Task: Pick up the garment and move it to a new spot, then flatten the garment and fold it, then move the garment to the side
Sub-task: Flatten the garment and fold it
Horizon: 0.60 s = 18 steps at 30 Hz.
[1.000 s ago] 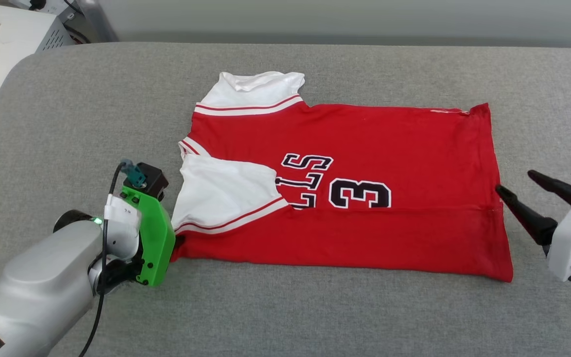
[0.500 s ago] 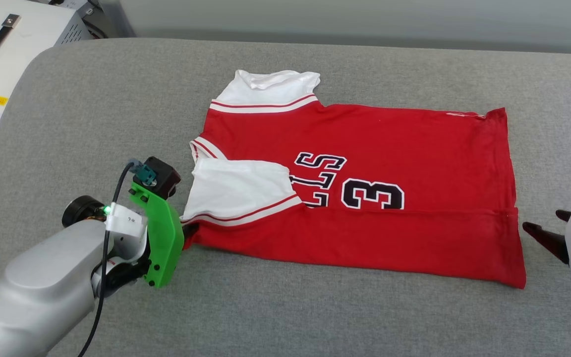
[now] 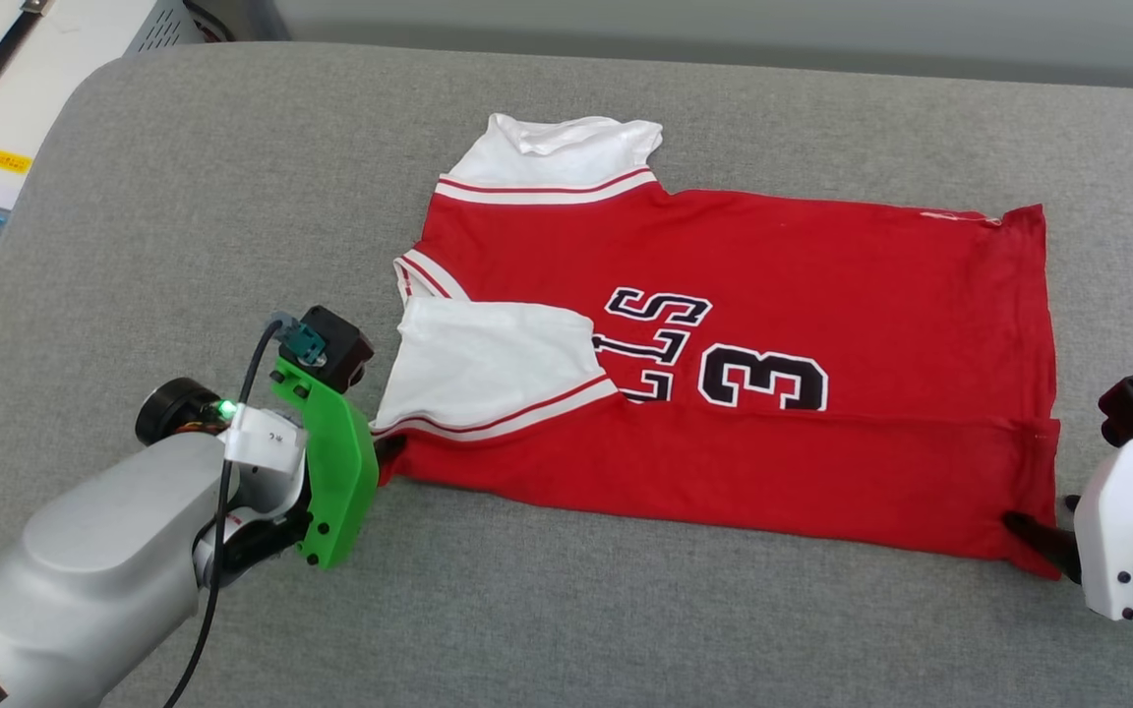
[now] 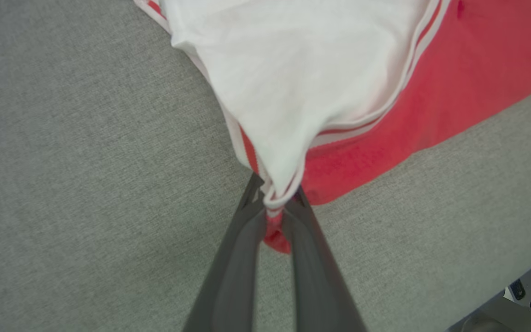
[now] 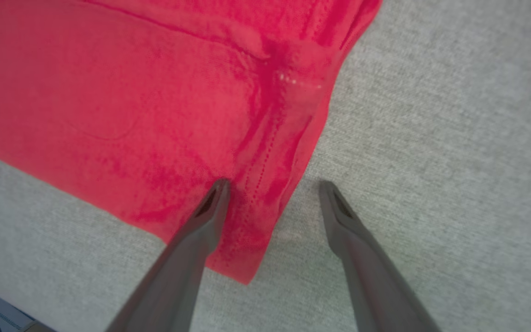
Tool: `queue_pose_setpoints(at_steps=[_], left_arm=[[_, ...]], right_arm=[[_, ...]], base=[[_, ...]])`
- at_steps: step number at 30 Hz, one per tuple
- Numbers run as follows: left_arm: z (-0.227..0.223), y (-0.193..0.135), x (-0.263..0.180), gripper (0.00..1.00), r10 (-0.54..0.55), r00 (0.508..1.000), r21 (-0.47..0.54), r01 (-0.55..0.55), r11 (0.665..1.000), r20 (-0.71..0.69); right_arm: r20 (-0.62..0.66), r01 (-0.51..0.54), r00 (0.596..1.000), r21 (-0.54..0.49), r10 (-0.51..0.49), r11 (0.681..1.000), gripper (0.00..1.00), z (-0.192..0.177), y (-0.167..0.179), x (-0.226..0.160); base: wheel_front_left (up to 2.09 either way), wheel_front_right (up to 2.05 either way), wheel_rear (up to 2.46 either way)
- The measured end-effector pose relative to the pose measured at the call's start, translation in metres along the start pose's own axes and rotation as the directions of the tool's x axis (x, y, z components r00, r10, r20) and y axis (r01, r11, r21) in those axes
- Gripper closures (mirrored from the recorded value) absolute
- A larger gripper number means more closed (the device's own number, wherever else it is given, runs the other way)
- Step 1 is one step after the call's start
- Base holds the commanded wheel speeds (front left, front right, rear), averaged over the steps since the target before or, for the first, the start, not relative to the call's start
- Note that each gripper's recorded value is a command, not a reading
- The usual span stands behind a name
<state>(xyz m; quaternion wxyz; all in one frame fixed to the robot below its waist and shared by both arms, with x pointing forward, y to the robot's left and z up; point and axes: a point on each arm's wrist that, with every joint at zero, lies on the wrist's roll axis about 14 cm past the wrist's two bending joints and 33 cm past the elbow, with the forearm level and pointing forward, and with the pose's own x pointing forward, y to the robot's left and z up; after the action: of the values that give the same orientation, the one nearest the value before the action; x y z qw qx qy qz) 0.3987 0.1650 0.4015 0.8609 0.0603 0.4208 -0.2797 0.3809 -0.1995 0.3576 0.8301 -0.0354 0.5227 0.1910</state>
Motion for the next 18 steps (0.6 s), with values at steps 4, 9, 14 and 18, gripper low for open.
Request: queue_pose_setpoints(at_steps=[4,9,14,18], left_arm=[[-0.002,0.001,-0.001,1.00,0.007,1.000,-0.006,-0.007,1.000,0.004],[-0.012,-0.005,-0.005,1.00,0.004,1.000,-0.024,-0.004,1.000,0.002],[-0.004,-0.011,-0.017,1.00,0.000,0.999,-0.024,0.001,1.000,0.052],[0.001,-0.017,-0.032,1.00,-0.006,0.996,0.000,0.006,1.000,0.086]], right_arm=[[0.039,-0.011,0.999,0.022,0.010,1.000,1.00,0.002,0.002,-0.001],[0.132,-0.026,0.991,0.014,0.024,1.000,1.00,0.015,0.011,-0.012],[0.209,-0.032,0.977,-0.006,0.033,0.999,1.00,0.022,0.018,-0.031],[0.264,-0.032,0.964,-0.024,0.038,0.999,1.00,0.028,0.021,-0.051]], base=[[0.00,0.00,0.00],[0.00,0.00,0.00],[0.00,0.00,0.00],[0.00,0.00,0.00]])
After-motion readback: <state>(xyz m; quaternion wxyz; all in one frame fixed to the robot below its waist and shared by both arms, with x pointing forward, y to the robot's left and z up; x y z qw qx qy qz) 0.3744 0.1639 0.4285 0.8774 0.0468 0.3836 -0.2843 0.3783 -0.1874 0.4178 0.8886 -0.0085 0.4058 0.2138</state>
